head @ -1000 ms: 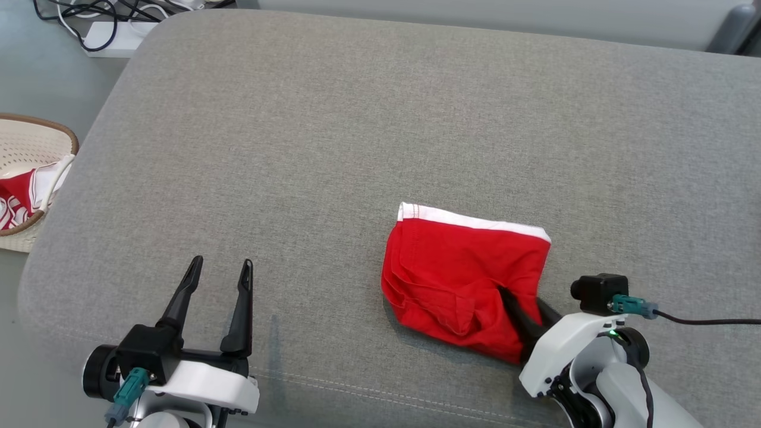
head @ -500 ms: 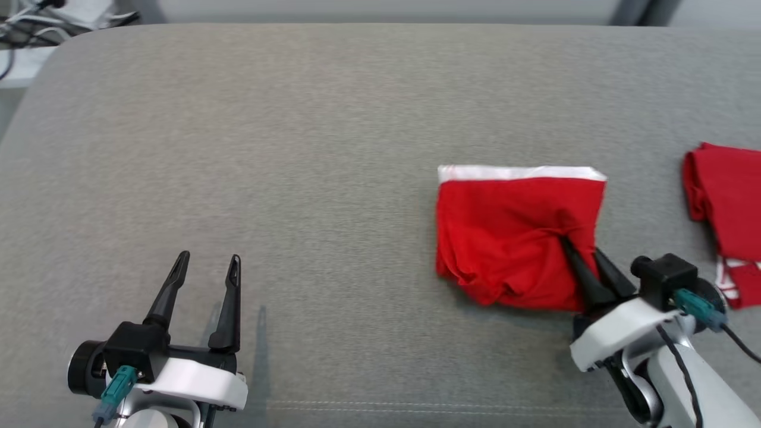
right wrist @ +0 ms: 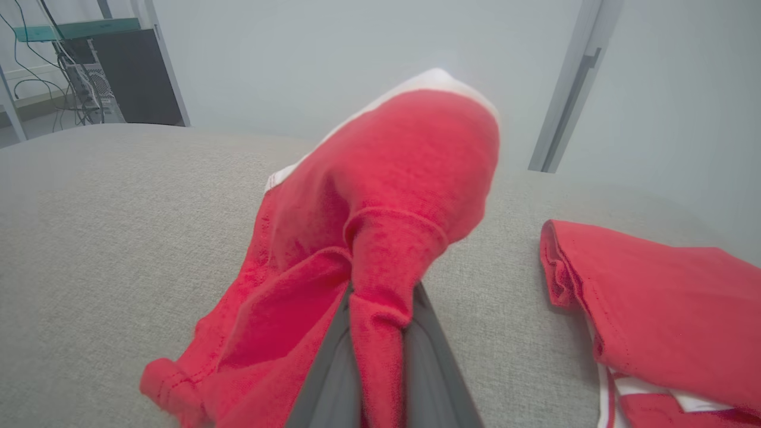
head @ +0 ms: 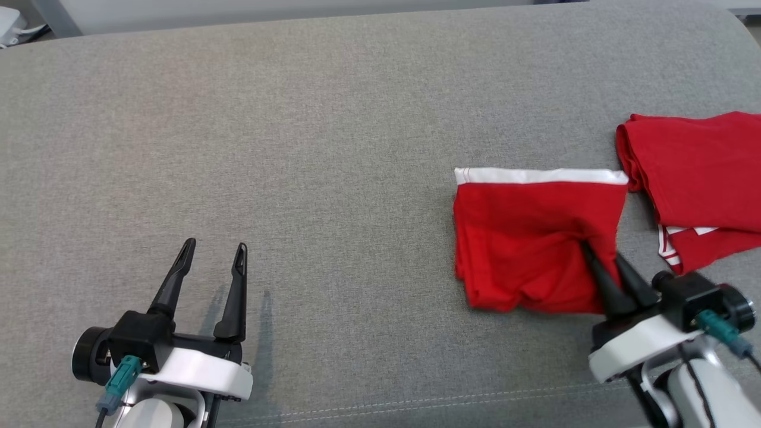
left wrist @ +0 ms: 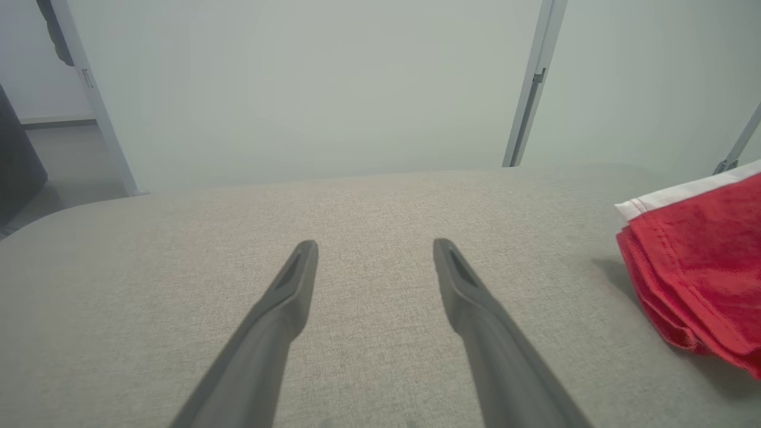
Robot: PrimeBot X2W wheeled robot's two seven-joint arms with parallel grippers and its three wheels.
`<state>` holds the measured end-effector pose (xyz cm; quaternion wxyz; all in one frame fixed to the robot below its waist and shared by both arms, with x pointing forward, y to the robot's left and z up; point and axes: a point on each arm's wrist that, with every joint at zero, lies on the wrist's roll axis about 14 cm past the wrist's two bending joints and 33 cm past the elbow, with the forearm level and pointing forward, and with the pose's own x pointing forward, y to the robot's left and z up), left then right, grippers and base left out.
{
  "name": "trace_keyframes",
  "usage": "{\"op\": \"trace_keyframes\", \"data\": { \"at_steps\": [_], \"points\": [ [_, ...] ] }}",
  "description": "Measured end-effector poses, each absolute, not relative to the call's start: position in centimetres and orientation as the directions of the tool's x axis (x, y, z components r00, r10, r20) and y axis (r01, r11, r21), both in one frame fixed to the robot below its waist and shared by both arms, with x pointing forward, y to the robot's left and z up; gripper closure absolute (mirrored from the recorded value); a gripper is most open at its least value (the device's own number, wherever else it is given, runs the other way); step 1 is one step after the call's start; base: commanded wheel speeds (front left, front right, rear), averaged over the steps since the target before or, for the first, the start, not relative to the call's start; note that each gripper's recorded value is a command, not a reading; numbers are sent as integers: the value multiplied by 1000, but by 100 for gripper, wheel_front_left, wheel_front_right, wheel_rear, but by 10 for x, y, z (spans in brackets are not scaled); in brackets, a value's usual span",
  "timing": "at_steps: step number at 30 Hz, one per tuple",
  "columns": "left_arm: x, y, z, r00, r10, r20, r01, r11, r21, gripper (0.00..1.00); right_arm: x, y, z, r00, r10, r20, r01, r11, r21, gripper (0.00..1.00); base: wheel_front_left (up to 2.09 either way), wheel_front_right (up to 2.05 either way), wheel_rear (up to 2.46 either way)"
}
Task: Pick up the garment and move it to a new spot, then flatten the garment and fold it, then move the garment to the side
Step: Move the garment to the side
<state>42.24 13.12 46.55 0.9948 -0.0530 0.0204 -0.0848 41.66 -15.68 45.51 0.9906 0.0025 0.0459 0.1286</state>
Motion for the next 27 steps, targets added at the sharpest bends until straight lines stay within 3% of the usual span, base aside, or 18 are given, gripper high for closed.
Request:
{"op": "trace_keyframes", "data": {
  "at_steps": [17,26,27],
  "points": [
    [454,101,444,964,-262,-51,254,958,-134,0,503,-301,468,971,46,-233,-106,961,-254,100,0,0,0],
    [475,99,419,956,-281,-84,267,953,-140,0,533,-351,436,914,-72,-399,-61,949,-309,100,0,0,0],
    [476,100,417,956,-280,-87,267,954,-139,0,533,-354,428,900,-80,-428,-67,945,-319,86,0,0,0]
  ]
}}
